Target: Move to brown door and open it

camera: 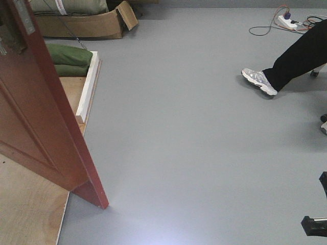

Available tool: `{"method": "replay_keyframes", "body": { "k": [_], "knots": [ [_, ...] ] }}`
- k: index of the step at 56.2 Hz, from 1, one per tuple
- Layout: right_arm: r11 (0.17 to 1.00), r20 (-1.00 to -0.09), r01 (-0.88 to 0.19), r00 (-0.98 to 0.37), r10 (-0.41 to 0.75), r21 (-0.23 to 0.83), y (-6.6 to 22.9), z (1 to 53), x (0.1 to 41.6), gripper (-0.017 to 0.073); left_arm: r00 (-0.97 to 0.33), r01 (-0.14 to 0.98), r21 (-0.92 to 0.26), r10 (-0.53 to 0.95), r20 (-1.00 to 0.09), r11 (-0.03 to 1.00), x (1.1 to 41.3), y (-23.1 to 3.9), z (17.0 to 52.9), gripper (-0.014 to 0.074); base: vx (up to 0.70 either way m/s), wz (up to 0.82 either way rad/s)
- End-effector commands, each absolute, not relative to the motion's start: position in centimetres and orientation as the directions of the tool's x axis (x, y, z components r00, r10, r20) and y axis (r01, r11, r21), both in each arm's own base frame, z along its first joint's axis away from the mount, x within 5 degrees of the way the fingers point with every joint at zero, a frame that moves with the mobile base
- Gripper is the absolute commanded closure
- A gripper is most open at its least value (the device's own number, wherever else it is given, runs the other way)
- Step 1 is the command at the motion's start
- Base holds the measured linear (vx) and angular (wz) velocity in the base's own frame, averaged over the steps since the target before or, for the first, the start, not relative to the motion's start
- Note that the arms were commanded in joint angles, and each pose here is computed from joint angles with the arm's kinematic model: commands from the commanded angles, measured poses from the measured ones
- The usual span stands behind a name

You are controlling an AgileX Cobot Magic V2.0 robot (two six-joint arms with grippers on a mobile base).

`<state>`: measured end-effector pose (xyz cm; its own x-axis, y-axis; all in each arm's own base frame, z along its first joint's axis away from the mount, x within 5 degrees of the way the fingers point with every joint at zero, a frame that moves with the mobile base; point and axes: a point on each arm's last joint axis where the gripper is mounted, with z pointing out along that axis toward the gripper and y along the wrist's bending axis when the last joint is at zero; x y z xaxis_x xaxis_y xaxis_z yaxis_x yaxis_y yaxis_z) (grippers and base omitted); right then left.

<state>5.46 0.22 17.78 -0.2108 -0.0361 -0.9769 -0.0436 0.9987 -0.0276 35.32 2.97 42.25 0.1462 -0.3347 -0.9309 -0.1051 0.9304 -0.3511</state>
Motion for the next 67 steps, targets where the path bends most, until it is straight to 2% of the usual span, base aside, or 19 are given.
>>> {"method": "replay_keyframes", "body": {
  "k": [1, 12, 28, 67],
  "knots": [
    [0.999, -0.991, -0.035, -0.123, -0.042, -0.038, 0.2, 18.5, 5.5, 0.0559, 0.213, -0.058, -0.361, -0.342, -0.915, 0.931, 35.6, 2.5, 45.1, 0.0600, 0.00, 0.00],
    [0.999, -0.991, -0.035, -0.123, -0.042, -0.038, 0.2, 18.5, 5.5, 0.0559, 0.232, -0.003, -0.368, -0.357, -0.905, 0.930, 37.7, 1.3, 46.7, 0.0600, 0.00, 0.00],
    [0.999, -0.991, -0.035, -0.123, -0.042, -0.038, 0.2, 18.5, 5.5, 0.0559, 0.191, 0.062, -0.367, -0.372, -0.908, 0.928, 41.0, -1.8, 45.5, 0.0600, 0.00, 0.00],
    [0.999, -0.991, -0.035, -0.123, -0.042, -0.038, 0.2, 18.5, 5.5, 0.0559, 0.160, 0.053, -0.366, -0.370, -0.915, 0.929, 41.7, -1.8, 44.4, 0.0600, 0.00, 0.00]
  ]
}}
